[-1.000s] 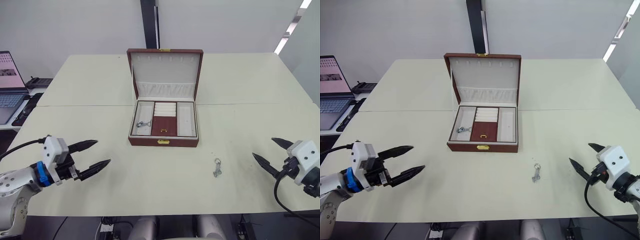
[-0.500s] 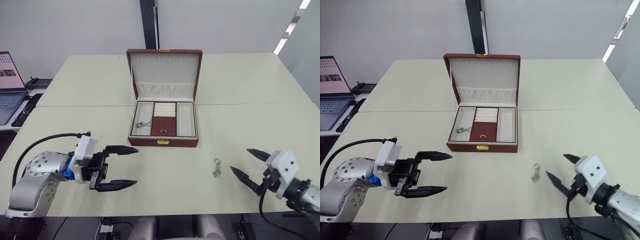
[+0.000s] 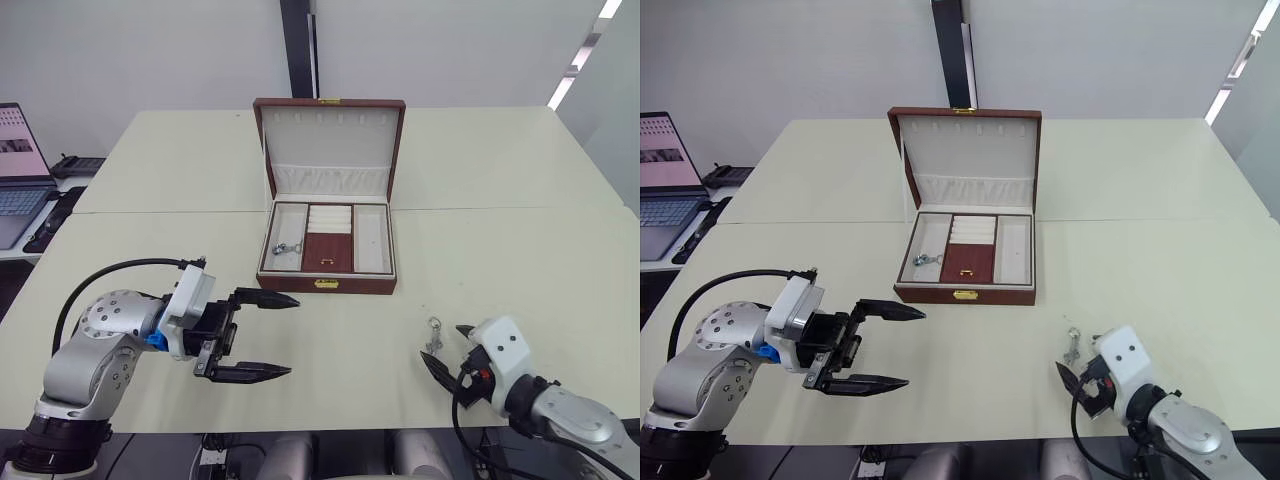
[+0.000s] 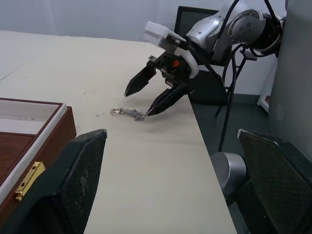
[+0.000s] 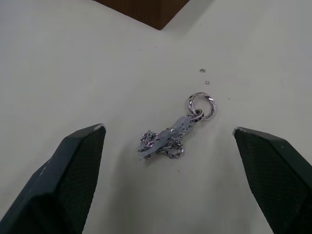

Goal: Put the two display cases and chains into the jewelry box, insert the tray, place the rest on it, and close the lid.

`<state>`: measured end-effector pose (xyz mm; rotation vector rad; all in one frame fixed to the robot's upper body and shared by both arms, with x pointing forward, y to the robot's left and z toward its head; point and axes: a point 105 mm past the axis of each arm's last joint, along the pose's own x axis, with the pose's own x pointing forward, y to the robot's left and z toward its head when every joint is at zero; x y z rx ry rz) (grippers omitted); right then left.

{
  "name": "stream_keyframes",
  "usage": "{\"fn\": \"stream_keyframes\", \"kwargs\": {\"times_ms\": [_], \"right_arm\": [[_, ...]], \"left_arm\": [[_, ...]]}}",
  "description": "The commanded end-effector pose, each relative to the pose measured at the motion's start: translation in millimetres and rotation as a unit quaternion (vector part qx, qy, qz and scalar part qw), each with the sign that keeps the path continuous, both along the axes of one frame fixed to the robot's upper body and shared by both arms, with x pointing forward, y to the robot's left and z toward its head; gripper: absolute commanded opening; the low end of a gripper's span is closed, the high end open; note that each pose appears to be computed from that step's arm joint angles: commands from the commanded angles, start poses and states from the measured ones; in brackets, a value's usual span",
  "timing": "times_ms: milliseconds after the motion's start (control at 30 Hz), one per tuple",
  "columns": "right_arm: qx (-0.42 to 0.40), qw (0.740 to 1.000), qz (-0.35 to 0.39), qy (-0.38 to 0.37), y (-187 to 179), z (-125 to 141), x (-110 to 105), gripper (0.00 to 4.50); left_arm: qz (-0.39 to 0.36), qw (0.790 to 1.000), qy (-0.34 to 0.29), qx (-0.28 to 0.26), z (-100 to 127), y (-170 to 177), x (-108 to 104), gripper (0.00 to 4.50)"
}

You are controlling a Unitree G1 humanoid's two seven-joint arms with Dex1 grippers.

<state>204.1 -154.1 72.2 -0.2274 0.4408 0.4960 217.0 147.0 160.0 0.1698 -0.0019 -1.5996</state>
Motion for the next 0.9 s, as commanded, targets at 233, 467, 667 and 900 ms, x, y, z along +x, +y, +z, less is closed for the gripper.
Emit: {"fn": "stream_keyframes", "kwargs": {"times_ms": [233,467,667,900], "right_arm": [[-0.018,0.999,-0.051,0.005,0,-15,5,4.06],[-0.024,0.998,-0.06,0.006,-2,-16,5,2.0],[-0.033,0.998,-0.058,-0.006,-6,-9,11,0.8],[-0.046,0.997,-0.043,-0.035,-10,4,17,0.2]], "left_arm": [[-0.003,1.0,-0.016,-0.007,5,-8,2,4.5],[-0.004,1.0,-0.017,-0.006,4,-11,3,4.5],[-0.001,1.0,-0.019,-0.007,5,-13,4,4.5],[0.017,0.999,-0.02,-0.02,9,-16,6,4.5]]}}
